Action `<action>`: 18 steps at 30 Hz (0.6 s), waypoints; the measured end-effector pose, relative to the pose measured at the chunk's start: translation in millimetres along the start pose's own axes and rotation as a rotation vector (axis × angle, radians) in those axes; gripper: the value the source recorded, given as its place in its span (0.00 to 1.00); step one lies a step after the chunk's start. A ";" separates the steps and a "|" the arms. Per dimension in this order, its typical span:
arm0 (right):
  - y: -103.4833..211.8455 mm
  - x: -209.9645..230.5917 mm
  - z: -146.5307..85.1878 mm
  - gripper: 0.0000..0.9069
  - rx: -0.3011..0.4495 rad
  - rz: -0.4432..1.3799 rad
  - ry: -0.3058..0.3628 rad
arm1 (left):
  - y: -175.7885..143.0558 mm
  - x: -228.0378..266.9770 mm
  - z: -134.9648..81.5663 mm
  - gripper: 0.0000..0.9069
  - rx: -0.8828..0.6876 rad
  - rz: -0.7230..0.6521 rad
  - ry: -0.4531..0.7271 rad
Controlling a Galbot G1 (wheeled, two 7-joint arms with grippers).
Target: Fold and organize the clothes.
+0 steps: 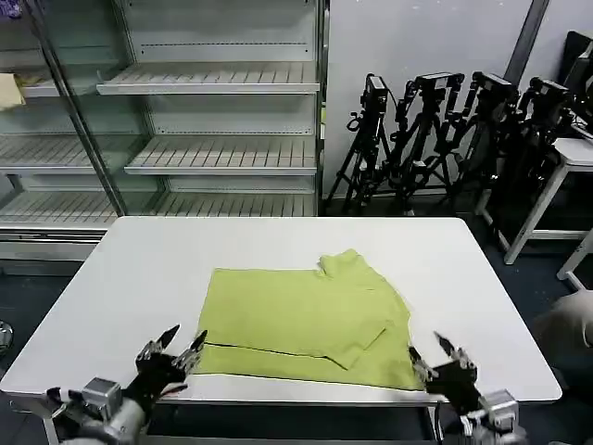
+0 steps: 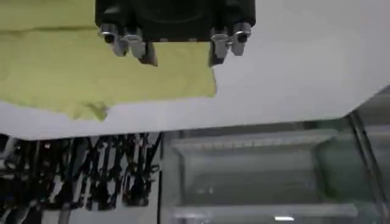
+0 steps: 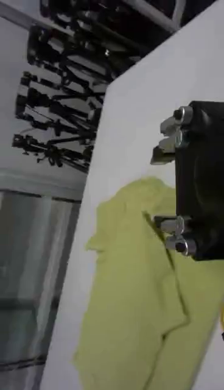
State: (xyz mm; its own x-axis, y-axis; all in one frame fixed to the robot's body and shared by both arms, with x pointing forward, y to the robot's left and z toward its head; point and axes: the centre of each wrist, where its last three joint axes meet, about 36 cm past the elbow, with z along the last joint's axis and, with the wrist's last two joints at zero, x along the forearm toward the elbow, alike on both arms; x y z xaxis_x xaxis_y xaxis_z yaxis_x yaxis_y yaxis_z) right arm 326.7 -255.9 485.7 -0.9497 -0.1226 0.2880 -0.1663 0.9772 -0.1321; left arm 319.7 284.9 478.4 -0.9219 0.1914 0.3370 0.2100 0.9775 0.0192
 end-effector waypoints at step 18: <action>43.0 -172.8 -49.8 1.00 -0.086 -0.020 -0.025 | 32.8 -122.9 -21.7 1.00 -0.004 0.023 0.000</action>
State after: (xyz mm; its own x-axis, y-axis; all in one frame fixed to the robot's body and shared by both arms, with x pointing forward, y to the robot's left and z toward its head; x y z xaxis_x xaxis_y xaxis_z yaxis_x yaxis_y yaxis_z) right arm 496.9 -184.0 477.5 -0.9528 -0.1456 0.2662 -0.1630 0.9857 -0.0440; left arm 446.9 291.5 458.1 -0.9168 0.2141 0.3369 0.2328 0.9724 0.0153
